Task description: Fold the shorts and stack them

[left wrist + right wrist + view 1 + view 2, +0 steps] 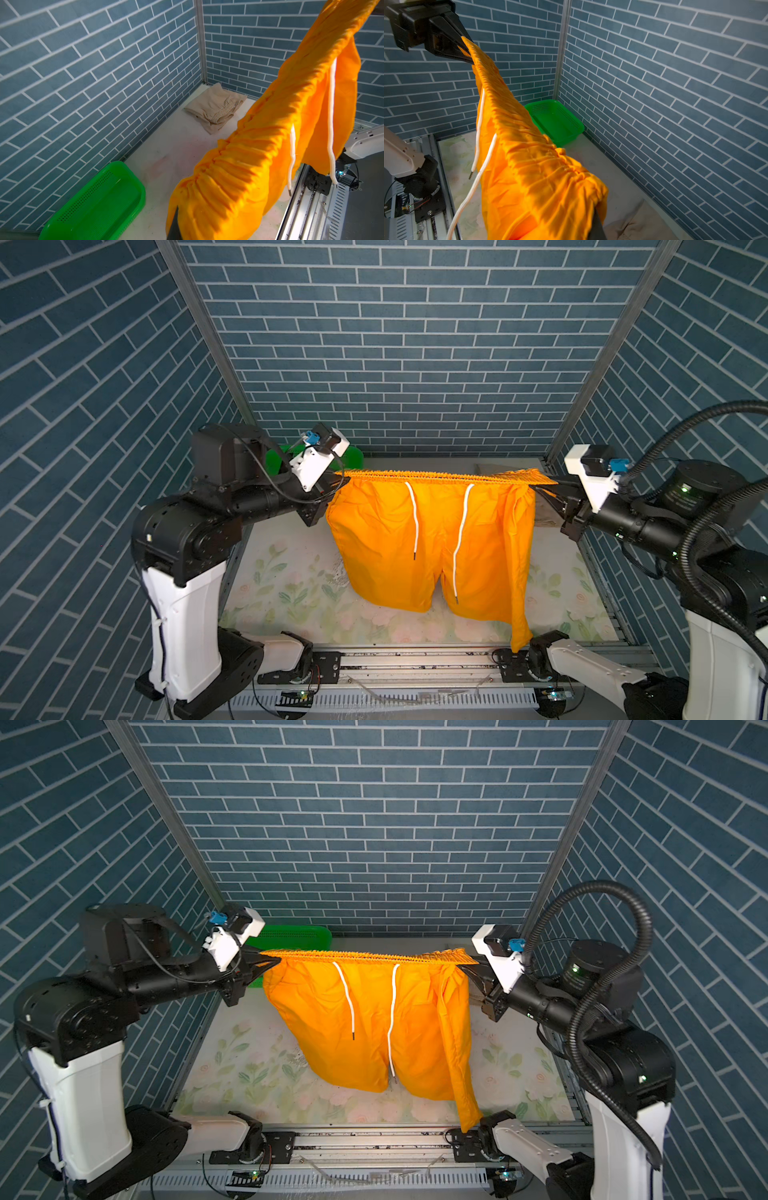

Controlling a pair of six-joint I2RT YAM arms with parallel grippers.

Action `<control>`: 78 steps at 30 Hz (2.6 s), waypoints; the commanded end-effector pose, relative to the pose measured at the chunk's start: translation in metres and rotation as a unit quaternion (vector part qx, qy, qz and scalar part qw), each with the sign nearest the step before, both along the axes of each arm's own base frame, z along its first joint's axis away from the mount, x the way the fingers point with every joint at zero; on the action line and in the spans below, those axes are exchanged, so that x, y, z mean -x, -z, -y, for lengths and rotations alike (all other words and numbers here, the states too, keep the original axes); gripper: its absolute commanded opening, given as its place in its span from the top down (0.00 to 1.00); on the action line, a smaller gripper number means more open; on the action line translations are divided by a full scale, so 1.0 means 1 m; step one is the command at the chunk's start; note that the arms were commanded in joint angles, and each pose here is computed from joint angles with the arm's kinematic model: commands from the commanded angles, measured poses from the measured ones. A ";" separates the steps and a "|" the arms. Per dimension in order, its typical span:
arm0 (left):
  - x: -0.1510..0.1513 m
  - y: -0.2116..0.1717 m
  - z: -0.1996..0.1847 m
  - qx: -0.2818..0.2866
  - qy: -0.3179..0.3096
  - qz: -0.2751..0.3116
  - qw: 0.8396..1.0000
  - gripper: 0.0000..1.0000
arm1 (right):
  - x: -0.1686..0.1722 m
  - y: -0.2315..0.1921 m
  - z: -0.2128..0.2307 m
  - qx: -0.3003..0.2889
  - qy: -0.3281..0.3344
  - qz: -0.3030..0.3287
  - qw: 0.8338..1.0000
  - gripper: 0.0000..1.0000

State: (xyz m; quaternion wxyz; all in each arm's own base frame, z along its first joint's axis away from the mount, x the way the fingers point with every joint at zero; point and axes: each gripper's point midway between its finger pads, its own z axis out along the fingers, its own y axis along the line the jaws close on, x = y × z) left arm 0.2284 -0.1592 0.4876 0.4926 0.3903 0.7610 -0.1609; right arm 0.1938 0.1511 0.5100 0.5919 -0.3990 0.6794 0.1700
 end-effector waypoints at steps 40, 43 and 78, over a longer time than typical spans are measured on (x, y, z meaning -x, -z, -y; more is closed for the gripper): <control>-0.119 0.271 0.056 -0.011 -0.203 -0.306 0.930 0.00 | -0.224 0.318 -0.002 -0.009 0.263 -0.409 0.874 0.23; -0.072 0.312 0.094 -0.008 -0.156 -0.324 0.933 0.00 | -0.168 0.358 0.020 0.010 0.313 -0.434 0.845 0.23; 0.028 0.467 0.173 -0.117 -0.078 -0.424 0.895 0.72 | -0.058 0.468 0.037 0.181 0.384 -0.469 0.774 0.35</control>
